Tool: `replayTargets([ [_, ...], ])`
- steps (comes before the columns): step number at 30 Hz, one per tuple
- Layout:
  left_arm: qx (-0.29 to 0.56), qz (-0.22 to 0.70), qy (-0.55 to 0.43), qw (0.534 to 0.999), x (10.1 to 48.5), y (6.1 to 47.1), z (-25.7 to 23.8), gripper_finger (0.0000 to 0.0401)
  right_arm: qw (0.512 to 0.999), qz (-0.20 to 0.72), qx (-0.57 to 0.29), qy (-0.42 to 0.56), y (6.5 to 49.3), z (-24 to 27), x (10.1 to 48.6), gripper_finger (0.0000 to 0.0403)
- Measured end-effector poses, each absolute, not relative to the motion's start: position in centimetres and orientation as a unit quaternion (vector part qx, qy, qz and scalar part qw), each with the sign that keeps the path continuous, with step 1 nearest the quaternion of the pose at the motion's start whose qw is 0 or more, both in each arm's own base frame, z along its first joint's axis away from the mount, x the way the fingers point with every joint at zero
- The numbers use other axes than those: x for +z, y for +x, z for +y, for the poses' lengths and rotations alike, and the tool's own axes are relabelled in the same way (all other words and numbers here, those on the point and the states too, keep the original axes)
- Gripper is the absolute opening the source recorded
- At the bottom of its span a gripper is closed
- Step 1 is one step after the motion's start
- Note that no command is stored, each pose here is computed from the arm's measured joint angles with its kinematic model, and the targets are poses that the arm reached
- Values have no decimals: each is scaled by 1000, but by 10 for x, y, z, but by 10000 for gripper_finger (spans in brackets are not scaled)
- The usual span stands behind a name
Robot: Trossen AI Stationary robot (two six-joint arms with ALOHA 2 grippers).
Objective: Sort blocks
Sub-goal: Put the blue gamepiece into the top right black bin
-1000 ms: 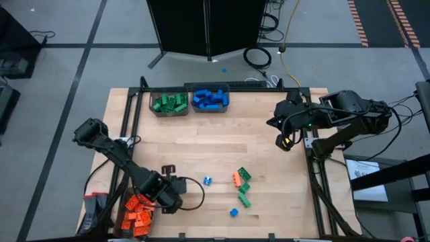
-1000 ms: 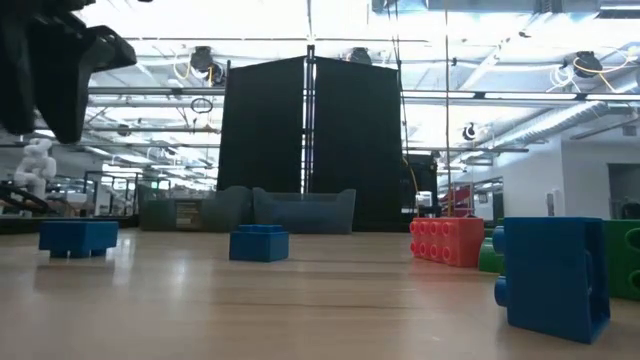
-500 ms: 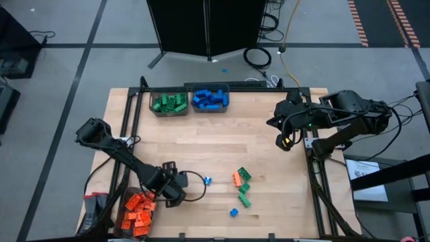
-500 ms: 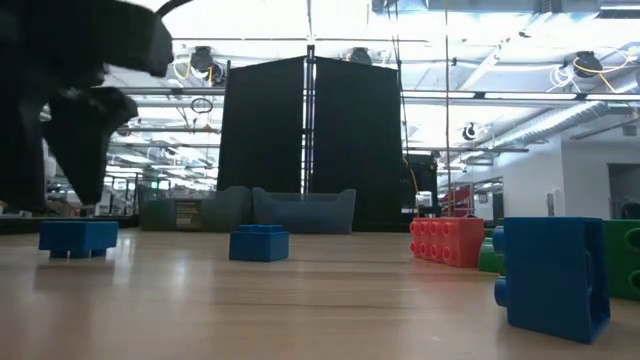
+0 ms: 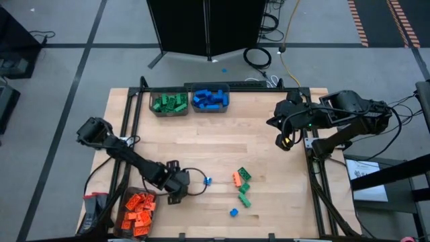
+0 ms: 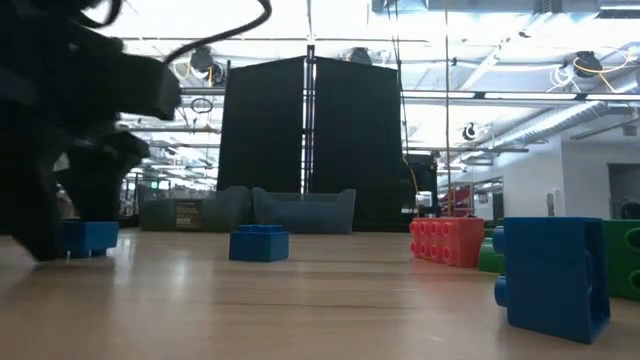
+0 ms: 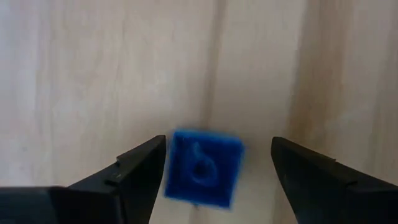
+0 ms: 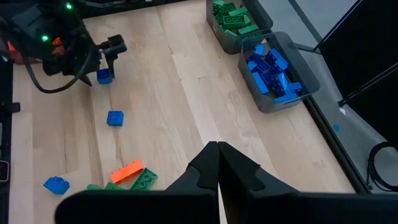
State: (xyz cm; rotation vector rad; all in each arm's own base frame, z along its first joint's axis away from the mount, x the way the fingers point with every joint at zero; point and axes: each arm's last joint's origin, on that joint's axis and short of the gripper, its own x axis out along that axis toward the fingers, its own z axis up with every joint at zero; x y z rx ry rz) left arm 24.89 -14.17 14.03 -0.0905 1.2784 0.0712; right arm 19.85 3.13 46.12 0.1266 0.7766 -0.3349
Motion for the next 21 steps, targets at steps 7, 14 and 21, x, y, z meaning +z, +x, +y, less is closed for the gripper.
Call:
replayTargets([
  [7, 31, 605, -62, 793, 136, 250, -132, 266, 910, 377, -162, 62, 199, 31, 461, 0],
  [14, 18, 612, -57, 789, 136, 249, -132, 164, 910, 377, -162, 62, 198, 31, 461, 0],
  [21, 28, 611, -73, 787, 142, 259, -125, 119, 910, 377, -162, 62, 199, 31, 461, 0],
])
